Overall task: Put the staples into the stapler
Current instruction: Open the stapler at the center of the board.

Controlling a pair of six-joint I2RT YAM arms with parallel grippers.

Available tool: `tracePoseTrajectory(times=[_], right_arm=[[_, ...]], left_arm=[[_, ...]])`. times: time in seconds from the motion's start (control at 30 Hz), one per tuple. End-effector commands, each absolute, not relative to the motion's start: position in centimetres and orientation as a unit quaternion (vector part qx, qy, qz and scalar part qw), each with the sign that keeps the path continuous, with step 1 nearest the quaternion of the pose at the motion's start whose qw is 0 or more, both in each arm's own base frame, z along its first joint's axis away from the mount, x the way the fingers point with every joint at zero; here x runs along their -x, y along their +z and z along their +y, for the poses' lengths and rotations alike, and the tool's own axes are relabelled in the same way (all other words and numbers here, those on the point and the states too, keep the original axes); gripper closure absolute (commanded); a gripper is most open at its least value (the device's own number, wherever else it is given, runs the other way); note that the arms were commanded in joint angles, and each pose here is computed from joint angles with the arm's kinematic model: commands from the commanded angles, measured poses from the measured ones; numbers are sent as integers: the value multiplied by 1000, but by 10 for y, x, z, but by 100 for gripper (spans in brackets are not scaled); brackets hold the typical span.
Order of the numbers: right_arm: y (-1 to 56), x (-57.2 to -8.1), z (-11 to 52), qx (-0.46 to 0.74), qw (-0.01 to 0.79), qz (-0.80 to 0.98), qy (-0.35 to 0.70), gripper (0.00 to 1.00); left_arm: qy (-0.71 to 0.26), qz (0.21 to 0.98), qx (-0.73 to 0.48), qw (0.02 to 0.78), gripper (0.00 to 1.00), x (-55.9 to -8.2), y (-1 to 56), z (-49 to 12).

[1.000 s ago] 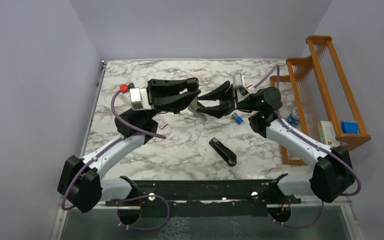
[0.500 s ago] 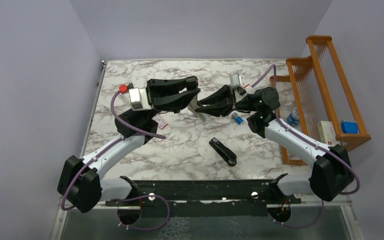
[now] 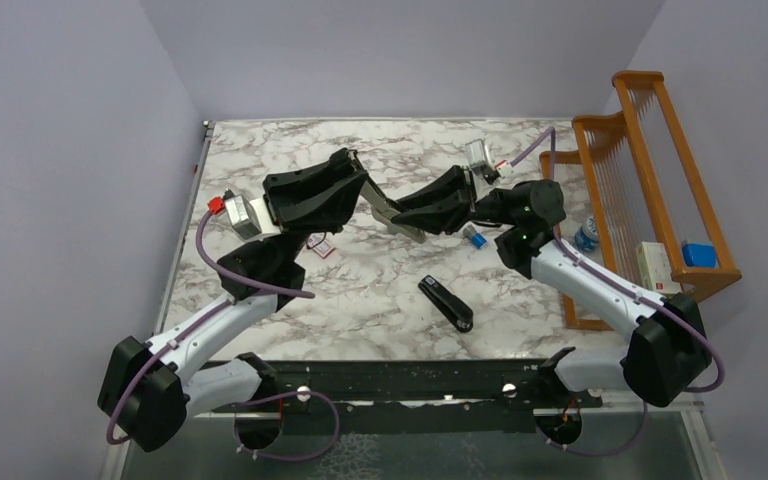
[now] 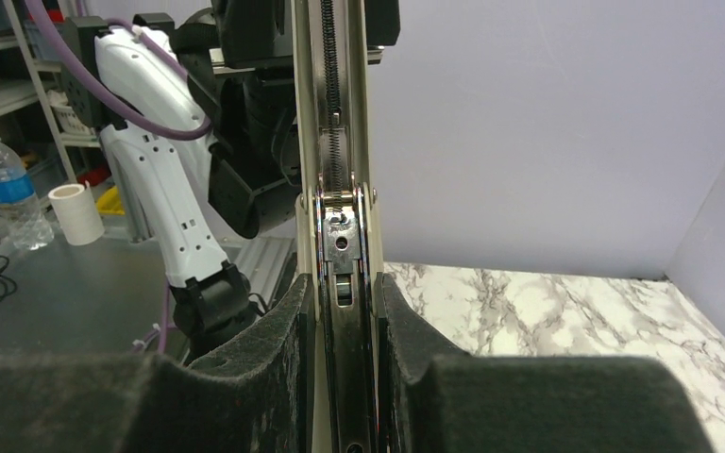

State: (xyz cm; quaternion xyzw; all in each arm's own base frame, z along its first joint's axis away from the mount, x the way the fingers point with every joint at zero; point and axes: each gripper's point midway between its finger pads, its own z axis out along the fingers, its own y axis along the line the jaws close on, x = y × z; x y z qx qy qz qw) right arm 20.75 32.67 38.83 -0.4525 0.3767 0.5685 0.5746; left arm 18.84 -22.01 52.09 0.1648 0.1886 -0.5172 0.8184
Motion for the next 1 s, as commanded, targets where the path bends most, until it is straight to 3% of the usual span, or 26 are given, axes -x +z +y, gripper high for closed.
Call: tracePoseTrajectory(times=[0.0,0.17,0.4,0.6,0.77,0.97], right_arm=[[429,-198,314,432,613,343,566,99],[442,-198,311,422,619,345,566,99],[450,-202,311,410,616,364,565,99],[454,-223,308,381,644,399,530,99],[453,-248,304,354,668,442,483,99],[411,-316,285,270,694,559,364,99]], left_arm=[[-451,49,-83,888,72,-150,558,-151],[-446,62,-53,891,55,-153,550,-140],[-434,78,-24,897,46,-157,541,-128],[-406,124,0,905,30,-171,531,-120],[-351,200,14,915,2,-190,520,-113],[-265,305,35,914,1,-220,485,-100]])
